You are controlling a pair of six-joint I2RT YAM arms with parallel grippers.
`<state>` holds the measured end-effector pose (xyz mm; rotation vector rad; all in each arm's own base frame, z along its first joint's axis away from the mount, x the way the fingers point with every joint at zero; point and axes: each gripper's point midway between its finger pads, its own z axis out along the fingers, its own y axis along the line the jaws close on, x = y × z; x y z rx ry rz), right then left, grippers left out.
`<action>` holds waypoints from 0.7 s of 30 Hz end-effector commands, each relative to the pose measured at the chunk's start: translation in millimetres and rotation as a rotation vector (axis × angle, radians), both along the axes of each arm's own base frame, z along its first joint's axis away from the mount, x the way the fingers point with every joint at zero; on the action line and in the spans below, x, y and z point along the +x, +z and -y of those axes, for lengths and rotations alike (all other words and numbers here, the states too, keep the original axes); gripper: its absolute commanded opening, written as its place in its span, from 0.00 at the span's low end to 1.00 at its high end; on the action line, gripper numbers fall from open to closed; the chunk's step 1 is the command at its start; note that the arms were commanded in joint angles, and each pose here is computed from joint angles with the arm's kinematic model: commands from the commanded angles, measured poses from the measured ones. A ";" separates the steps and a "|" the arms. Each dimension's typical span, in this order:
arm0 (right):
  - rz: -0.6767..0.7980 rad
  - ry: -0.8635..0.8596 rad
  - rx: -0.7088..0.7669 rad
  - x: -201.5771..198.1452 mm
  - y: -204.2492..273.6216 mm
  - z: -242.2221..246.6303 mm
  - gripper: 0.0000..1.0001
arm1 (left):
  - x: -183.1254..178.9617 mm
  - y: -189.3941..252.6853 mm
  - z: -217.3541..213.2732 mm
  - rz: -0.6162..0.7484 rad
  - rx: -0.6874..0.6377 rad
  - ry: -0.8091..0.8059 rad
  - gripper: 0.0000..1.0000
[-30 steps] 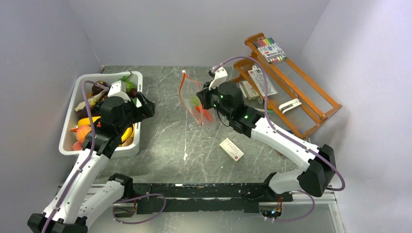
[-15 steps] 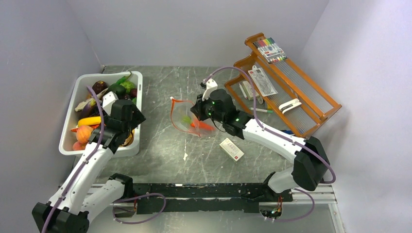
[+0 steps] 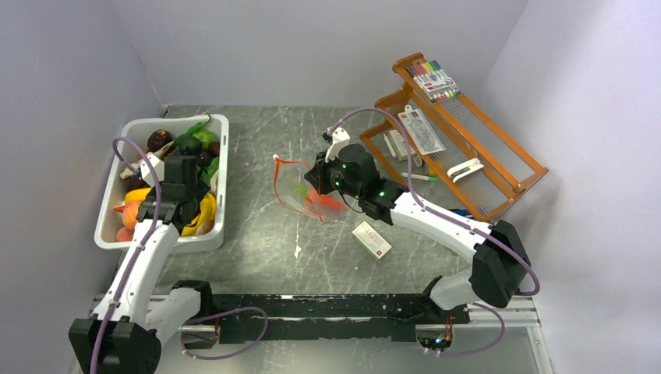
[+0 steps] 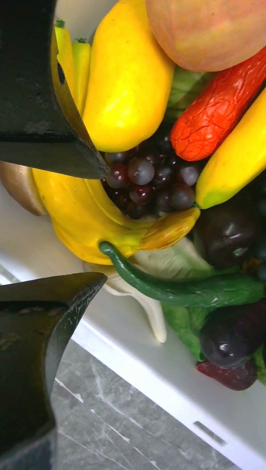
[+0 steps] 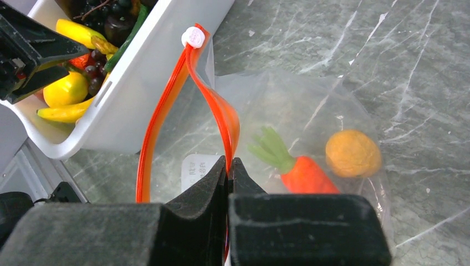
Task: Place the food in the zip-top bag and seal the zipper
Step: Pick up the fake fruit from the bin.
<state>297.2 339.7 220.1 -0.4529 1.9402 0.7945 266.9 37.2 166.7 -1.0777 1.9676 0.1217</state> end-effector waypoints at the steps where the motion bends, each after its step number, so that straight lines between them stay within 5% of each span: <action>1: 0.029 0.003 0.042 -1.1 14.3 0.5 0.00 | 19.2 8.2 -10.1 0.061 -0.005 0.016 0.61; 21: 0.040 0.018 0.048 1.2 27.7 -4.7 0.00 | 48.2 -23.7 -20.0 -0.013 -0.055 0.036 0.45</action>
